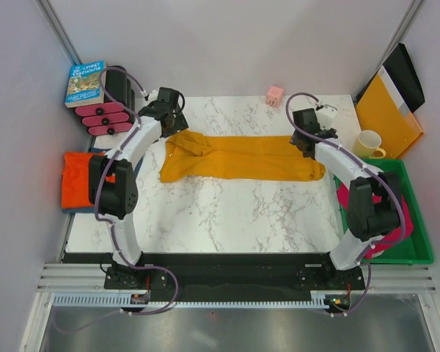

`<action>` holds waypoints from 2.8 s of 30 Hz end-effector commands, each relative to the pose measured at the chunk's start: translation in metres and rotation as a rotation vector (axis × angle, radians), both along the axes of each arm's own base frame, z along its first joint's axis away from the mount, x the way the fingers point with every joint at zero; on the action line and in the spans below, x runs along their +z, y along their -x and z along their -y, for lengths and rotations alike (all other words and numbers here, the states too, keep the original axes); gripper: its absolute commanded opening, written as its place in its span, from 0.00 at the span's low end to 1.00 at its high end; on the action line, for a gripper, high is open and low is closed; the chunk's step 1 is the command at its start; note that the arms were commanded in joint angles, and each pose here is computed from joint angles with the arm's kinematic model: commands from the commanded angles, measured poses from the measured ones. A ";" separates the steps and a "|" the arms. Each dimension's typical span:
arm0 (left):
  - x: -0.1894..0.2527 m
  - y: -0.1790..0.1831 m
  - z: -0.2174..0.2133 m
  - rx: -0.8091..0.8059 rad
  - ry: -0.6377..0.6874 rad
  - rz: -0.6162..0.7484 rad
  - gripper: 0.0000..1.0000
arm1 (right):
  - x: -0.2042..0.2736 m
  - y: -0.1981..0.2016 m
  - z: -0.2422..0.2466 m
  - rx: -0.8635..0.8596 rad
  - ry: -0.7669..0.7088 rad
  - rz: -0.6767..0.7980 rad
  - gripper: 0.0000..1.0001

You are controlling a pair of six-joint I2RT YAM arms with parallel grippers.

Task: Fold and stack the t-shirts
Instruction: Fold the other side of the tshirt into a rectangle

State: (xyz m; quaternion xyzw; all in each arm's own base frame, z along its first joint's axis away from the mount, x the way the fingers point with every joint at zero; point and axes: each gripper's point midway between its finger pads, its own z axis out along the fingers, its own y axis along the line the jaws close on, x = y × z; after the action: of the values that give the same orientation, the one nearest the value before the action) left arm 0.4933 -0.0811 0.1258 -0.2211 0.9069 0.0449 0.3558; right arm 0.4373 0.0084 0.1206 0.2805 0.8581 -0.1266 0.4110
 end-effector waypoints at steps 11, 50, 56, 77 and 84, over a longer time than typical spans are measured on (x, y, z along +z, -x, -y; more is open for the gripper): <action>-0.042 0.076 0.055 -0.109 0.098 -0.108 0.91 | -0.040 0.007 -0.063 0.195 -0.092 -0.041 0.00; -0.068 0.217 0.002 -0.026 0.064 -0.335 0.90 | -0.056 0.122 -0.125 0.404 -0.342 -0.177 0.26; -0.006 0.196 0.015 -0.100 0.168 -0.059 0.98 | 0.022 0.089 -0.186 0.706 -0.345 -0.036 0.52; -0.068 0.244 0.004 -0.014 0.206 -0.180 0.13 | -0.006 0.138 -0.374 1.243 -0.127 -0.074 0.56; -0.056 0.247 0.008 -0.049 0.246 -0.127 0.59 | -0.013 0.137 -0.403 1.289 -0.155 -0.040 0.83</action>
State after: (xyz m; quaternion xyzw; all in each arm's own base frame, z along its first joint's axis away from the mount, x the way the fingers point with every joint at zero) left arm 0.2437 -0.0846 0.0610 -0.2296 0.9403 -0.0352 0.2490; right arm 0.2829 0.3875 0.1003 -0.2670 0.8835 0.1860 0.3369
